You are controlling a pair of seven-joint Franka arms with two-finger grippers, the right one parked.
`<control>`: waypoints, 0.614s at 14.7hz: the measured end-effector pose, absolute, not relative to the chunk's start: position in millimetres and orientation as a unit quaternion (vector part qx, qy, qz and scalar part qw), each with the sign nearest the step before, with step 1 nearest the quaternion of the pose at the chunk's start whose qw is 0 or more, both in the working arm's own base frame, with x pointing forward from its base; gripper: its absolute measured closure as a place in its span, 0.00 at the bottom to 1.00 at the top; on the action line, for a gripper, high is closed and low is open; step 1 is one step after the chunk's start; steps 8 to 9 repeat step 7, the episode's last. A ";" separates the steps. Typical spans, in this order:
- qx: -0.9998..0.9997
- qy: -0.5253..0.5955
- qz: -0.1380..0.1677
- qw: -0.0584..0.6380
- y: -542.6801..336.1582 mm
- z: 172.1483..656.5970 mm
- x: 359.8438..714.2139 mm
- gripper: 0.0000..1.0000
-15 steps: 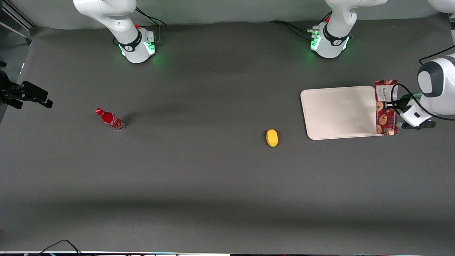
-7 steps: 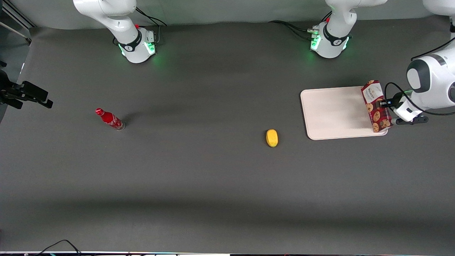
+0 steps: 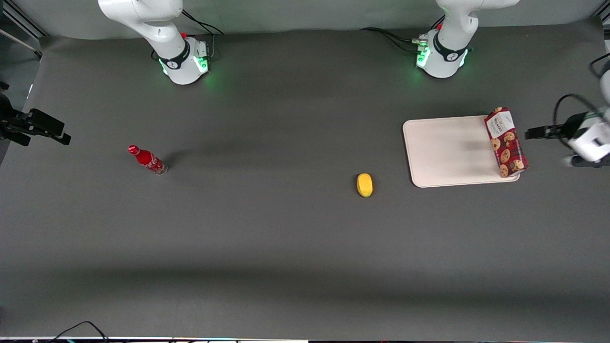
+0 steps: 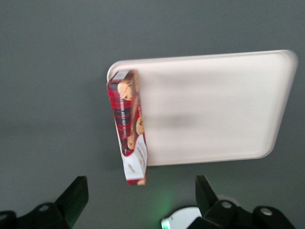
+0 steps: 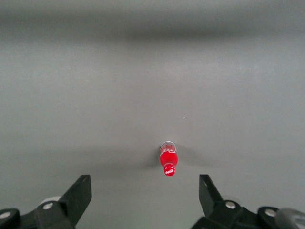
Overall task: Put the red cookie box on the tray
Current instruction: 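Withdraw the left gripper away from the box on the tray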
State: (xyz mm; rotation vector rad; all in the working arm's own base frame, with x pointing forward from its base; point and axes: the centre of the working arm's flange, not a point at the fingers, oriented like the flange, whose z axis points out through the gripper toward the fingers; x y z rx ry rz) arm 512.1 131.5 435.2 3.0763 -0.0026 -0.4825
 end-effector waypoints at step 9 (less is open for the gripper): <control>0.989 -0.084 -0.121 -0.009 4.2 599.5 534.2 0.00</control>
